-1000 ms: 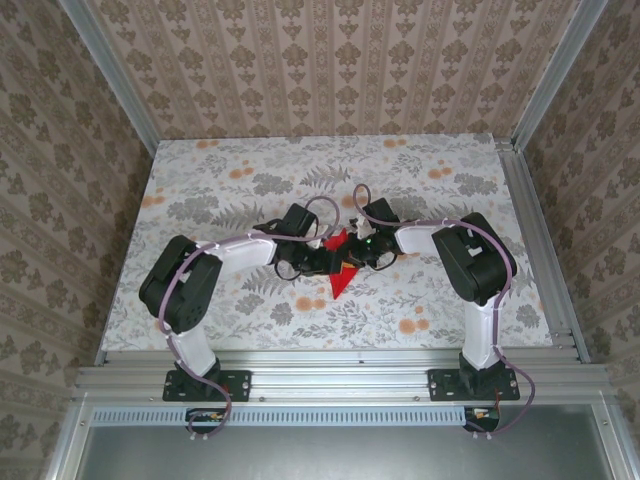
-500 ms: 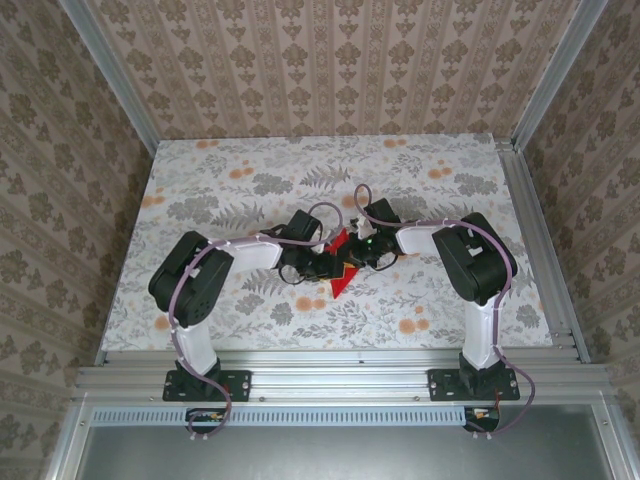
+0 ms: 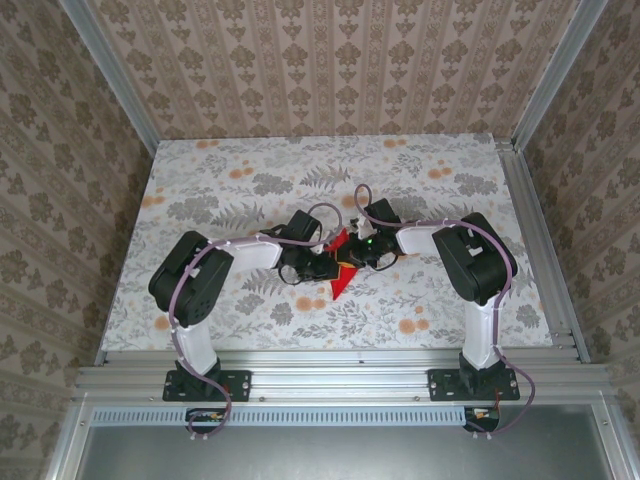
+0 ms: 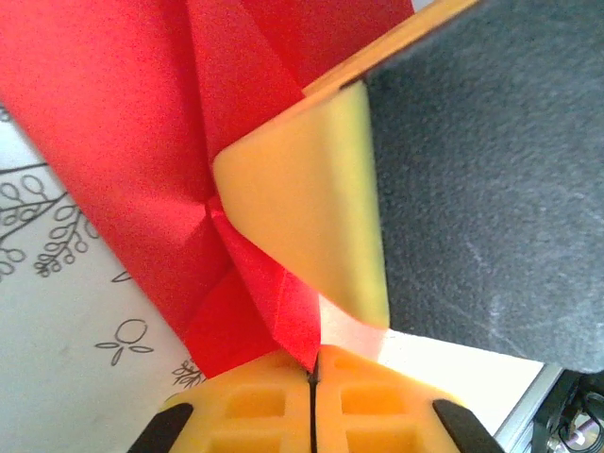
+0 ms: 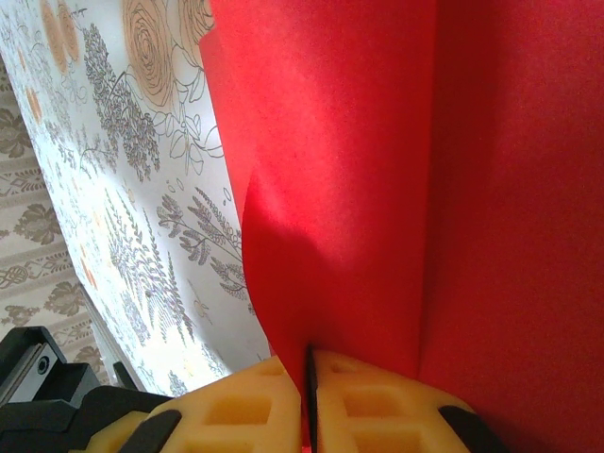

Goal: Fold a paper plane with a square sheet of paper (pick it up from the middle)

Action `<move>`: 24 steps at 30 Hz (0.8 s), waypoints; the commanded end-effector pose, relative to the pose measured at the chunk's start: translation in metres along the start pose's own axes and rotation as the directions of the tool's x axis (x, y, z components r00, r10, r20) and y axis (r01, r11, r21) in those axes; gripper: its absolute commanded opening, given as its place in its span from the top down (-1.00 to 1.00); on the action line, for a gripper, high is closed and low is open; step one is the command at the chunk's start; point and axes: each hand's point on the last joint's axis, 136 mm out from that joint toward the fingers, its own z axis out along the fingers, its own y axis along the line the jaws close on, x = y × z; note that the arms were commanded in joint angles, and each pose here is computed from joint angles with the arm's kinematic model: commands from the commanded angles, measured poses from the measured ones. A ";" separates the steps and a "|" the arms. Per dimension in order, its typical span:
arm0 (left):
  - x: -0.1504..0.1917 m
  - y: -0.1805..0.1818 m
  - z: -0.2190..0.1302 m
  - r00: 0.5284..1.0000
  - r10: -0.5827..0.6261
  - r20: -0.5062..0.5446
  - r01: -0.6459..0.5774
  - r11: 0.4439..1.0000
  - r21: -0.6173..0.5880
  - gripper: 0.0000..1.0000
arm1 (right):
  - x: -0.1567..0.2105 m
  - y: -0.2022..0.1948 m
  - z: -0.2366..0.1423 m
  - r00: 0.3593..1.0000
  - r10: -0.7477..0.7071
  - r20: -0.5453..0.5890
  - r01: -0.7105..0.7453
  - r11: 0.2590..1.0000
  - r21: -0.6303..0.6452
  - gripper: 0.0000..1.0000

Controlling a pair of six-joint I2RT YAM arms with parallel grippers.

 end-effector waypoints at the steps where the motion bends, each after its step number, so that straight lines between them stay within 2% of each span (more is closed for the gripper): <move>1: -0.001 0.007 -0.003 1.000 0.017 -0.001 -0.017 0.999 -0.034 0.87 | 0.011 -0.018 0.001 0.998 0.059 -0.023 -0.057 0.997 0.059 0.72; 14: 0.004 0.016 0.002 1.000 0.009 -0.016 -0.009 0.999 -0.040 0.91 | 0.000 0.008 -0.017 1.000 0.007 0.019 -0.008 0.999 0.039 0.47; 24: 0.008 0.025 0.003 1.000 -0.004 -0.013 0.003 0.999 -0.051 0.92 | -0.006 0.013 -0.040 0.998 -0.021 0.064 0.017 0.998 0.058 0.43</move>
